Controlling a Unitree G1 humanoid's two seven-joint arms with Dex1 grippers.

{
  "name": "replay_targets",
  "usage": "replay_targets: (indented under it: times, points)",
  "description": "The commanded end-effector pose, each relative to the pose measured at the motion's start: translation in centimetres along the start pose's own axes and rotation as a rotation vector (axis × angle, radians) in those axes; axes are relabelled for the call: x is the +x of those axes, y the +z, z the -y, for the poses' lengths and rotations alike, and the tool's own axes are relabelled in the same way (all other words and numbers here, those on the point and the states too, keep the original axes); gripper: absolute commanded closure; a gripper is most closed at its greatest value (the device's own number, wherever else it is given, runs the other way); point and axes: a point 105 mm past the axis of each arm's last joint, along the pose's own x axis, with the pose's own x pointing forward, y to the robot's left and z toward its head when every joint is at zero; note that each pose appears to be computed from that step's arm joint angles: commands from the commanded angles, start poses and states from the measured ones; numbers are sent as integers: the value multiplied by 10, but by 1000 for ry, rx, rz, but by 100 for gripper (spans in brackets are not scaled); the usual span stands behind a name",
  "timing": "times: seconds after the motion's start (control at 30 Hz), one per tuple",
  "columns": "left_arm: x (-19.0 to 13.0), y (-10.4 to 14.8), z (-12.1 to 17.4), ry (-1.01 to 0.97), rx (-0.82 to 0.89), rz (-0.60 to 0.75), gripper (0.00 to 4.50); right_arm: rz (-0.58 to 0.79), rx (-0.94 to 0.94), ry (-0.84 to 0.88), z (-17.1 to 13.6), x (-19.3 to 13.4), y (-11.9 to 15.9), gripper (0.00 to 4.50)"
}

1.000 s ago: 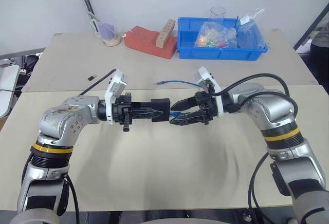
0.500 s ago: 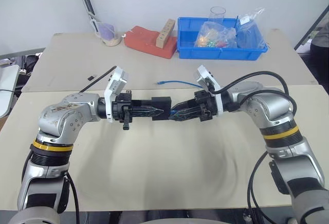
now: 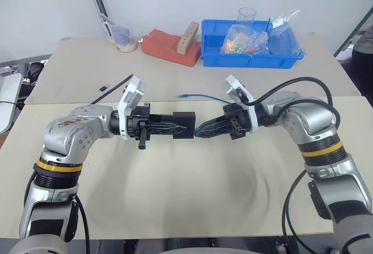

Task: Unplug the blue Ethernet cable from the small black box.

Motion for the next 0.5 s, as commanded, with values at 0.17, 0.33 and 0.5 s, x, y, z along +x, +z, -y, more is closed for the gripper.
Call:
replay_targets:
  times: [0.17, 0.33, 0.5]
  points:
    - [-22, 4, 1, 81, 64, -21, 397, -152, -68, -235, 15, -61, -50, 449]
    - [-29, -15, -9, 199, 121, -25, 397, -240, -335, -462, 37, -70, -84, 449]
    - [-25, -20, -13, 240, 146, 0, 397, -246, -392, -441, 25, -64, -101, 287]
